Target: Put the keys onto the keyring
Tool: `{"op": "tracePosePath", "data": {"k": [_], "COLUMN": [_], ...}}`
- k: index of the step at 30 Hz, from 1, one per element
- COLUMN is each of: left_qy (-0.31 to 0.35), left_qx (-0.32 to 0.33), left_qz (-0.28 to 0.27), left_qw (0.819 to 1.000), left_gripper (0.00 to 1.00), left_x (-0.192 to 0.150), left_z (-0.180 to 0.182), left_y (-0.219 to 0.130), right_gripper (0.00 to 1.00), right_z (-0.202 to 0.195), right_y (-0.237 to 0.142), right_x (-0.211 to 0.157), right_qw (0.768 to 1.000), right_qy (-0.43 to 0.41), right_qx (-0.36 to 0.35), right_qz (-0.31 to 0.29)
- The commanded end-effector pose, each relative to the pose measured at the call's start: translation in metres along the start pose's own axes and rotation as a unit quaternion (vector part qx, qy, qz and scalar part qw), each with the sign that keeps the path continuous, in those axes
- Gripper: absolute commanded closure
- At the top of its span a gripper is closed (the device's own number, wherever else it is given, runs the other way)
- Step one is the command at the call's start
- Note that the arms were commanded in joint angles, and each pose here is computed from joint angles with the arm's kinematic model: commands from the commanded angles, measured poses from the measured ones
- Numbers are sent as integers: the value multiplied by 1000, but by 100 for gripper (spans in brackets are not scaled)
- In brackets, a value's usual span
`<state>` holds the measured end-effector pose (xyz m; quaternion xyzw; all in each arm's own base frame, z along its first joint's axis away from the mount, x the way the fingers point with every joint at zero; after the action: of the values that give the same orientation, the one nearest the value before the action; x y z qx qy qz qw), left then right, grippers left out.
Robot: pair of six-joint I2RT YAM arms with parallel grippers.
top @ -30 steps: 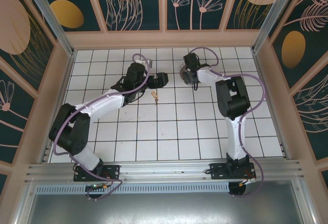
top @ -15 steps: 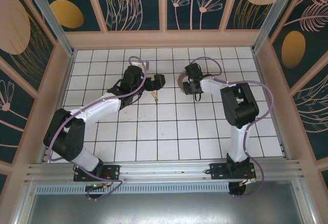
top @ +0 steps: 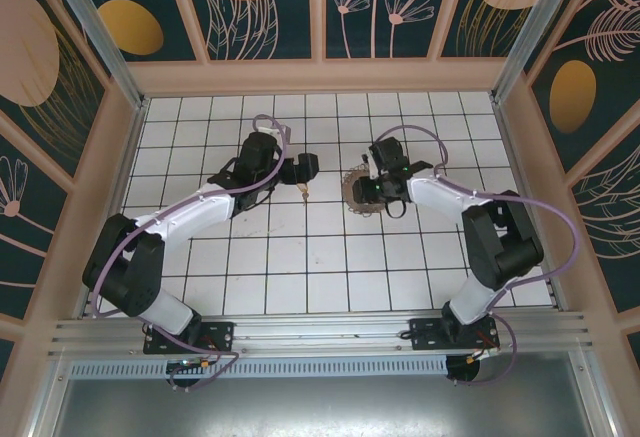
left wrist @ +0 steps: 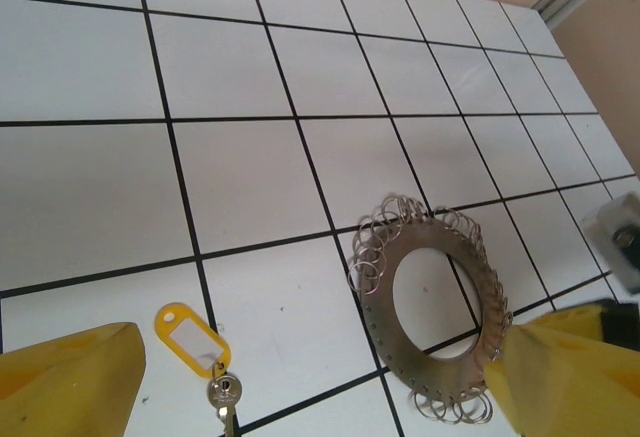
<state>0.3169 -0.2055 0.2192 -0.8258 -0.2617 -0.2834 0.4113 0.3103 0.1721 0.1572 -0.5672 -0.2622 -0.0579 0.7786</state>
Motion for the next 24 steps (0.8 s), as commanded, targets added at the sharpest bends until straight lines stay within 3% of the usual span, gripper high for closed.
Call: {"op": "tracePosePath", "data": {"k": [1, 8, 24], "left_qy": [15, 13, 25], "left_qx": [-5, 3, 4], "left_qz": [22, 25, 17], "left_qw": [1000, 1000, 1000], "left_gripper": [9, 10, 12], "left_x": [-5, -12, -7], "left_z": [1, 6, 2], "left_y": [2, -4, -8], "right_gripper": [53, 65, 71], "right_z": [5, 12, -3], "right_y": [9, 36, 62], "right_x": [19, 40, 41], "right_qw": [999, 995, 997], "right_qy": [-24, -26, 3], "right_qx": [32, 96, 72], "right_qz": [-10, -4, 0]}}
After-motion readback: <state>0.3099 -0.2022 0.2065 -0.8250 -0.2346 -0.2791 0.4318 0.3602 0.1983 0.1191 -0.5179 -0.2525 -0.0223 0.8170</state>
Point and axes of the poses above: each hand's point on the last joint's axis, 136 mm out from that joint toward the fingers, its own y axis out along the fingers, its own z axis along the line the jaws close on, x = y × z, the point moved 10 cm from there along -y, back along the fingers, and after that the axes turned 4 degrees about -y, right-handed, at the moved point
